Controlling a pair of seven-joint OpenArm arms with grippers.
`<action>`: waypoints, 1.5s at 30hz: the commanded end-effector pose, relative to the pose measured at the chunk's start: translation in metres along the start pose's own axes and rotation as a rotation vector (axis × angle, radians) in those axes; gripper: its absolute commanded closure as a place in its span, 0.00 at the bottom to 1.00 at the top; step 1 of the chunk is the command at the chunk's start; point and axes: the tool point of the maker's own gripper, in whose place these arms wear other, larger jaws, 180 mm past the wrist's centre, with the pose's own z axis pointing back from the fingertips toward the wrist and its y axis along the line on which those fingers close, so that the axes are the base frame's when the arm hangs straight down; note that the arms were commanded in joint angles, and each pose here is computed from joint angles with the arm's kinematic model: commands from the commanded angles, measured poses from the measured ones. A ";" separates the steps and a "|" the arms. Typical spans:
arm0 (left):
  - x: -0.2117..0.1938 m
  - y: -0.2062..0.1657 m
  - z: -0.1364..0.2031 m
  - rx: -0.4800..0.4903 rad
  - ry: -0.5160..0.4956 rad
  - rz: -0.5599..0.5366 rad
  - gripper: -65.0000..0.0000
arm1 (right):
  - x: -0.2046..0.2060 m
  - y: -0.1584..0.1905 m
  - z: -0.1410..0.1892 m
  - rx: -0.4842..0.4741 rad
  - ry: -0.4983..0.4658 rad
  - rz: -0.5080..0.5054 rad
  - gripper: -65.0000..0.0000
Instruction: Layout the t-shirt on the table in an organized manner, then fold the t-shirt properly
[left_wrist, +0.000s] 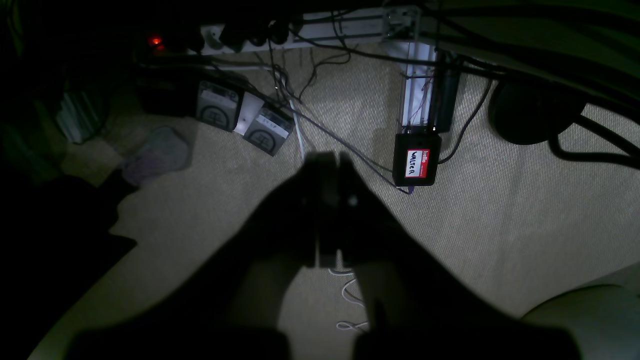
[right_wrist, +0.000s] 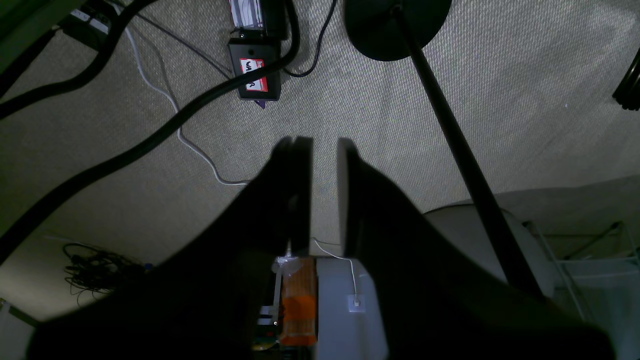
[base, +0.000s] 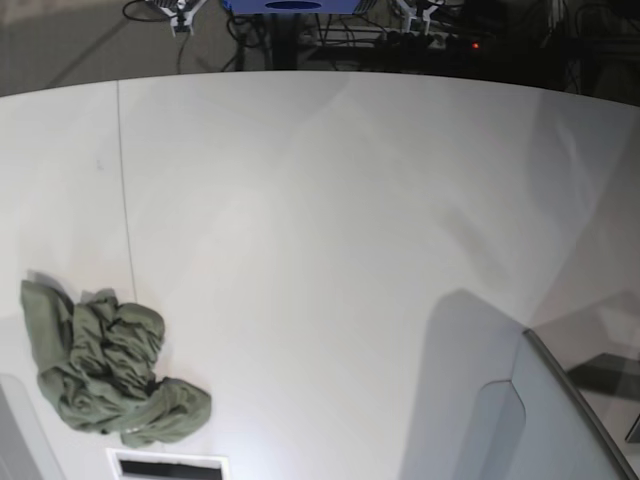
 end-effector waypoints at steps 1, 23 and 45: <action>-0.006 0.001 0.001 0.005 0.007 0.000 1.00 | -0.006 0.000 0.000 0.000 0.011 -0.001 0.87; -0.012 0.039 0.038 0.045 -0.137 -0.080 1.00 | -0.035 0.005 0.048 -0.007 -0.224 -0.003 1.00; 0.164 0.010 0.171 -0.015 -0.754 -0.154 1.00 | 0.186 -0.079 0.313 -0.214 -0.975 -0.082 0.95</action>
